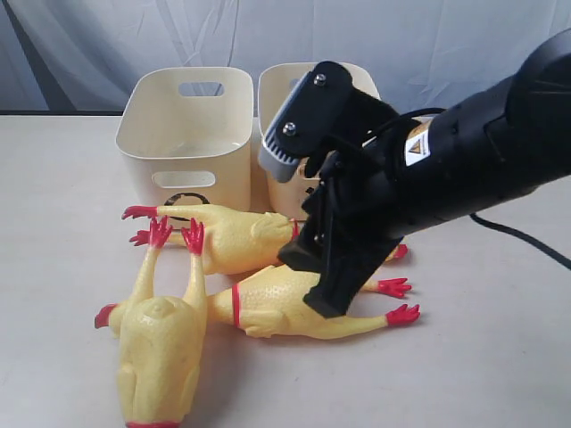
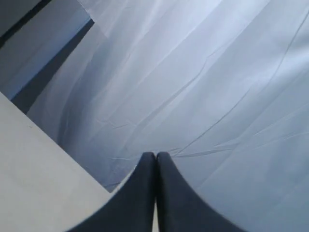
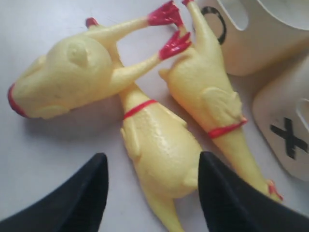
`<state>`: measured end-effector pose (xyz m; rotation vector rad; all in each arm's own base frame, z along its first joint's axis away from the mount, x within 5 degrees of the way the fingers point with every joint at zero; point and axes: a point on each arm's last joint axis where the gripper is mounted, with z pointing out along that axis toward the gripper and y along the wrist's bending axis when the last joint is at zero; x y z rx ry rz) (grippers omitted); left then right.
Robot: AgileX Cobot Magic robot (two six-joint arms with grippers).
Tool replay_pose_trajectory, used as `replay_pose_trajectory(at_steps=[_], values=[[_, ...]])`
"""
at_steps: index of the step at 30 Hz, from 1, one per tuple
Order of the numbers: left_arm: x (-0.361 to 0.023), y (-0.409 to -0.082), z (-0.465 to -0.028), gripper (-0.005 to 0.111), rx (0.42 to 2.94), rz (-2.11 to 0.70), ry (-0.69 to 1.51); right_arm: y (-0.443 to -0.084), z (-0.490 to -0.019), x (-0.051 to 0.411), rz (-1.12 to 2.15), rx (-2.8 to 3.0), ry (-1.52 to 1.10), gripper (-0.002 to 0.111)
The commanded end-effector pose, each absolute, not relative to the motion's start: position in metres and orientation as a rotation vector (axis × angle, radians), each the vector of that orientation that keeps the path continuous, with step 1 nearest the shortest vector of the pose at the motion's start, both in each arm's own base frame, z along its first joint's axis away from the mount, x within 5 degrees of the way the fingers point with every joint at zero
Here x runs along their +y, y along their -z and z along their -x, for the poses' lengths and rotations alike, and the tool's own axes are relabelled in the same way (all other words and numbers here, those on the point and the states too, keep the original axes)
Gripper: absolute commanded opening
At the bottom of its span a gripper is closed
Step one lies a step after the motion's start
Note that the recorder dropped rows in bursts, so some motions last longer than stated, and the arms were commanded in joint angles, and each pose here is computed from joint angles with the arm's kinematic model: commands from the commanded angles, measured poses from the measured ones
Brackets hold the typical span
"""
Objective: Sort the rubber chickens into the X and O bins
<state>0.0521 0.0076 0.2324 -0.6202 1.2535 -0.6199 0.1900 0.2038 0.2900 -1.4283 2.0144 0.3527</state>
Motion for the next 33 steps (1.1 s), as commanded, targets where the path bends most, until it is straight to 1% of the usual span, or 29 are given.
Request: replay_pose_trajectory(at_steps=[1,5,9,12,15,18,20,23,25,28,30,33], values=[[-0.003,-0.257,-0.046,0.0,1.321,0.485,0.628,-0.303,-0.189,0.188,1.36,2.03,-0.216,0.053],[-0.008,-0.28,-0.046,0.0,1.393,0.366,0.568,-0.312,-0.187,0.183,1.3,2.027,-0.21,0.053],[-0.015,-0.301,-0.057,0.0,1.521,0.23,0.502,-0.316,-0.184,0.181,1.289,2.011,-0.214,0.053],[-0.025,-0.31,-0.074,0.003,1.661,0.037,0.456,-0.316,-0.184,0.181,1.289,2.014,-0.214,0.053],[-0.037,-0.314,-0.096,0.009,1.81,-0.228,0.438,-0.316,-0.184,0.18,1.292,2.018,-0.213,0.053],[-0.044,-0.309,-0.115,0.013,1.911,-0.448,0.415,-0.315,-0.184,0.18,1.298,2.027,-0.211,0.053],[-0.048,-0.305,-0.127,0.017,1.931,-0.557,0.422,-0.315,-0.183,0.18,1.299,2.029,-0.211,0.053],[-0.055,-0.295,-0.139,0.032,1.924,-0.739,0.406,-0.315,-0.183,0.18,1.299,2.029,-0.211,0.053],[-0.059,-0.288,-0.147,0.043,1.889,-0.913,0.348,-0.315,-0.183,0.18,1.299,2.029,-0.211,0.053],[-0.068,-0.277,-0.156,0.054,1.887,-1.015,0.379,-0.315,-0.184,0.18,1.298,2.027,-0.211,0.053],[-0.075,-0.268,-0.163,0.056,1.901,-1.084,0.391,-0.315,-0.184,0.18,1.297,2.026,-0.212,0.053],[-0.082,-0.252,-0.172,0.056,1.94,-1.174,0.396,-0.315,-0.184,0.18,1.297,2.026,-0.212,0.053]])
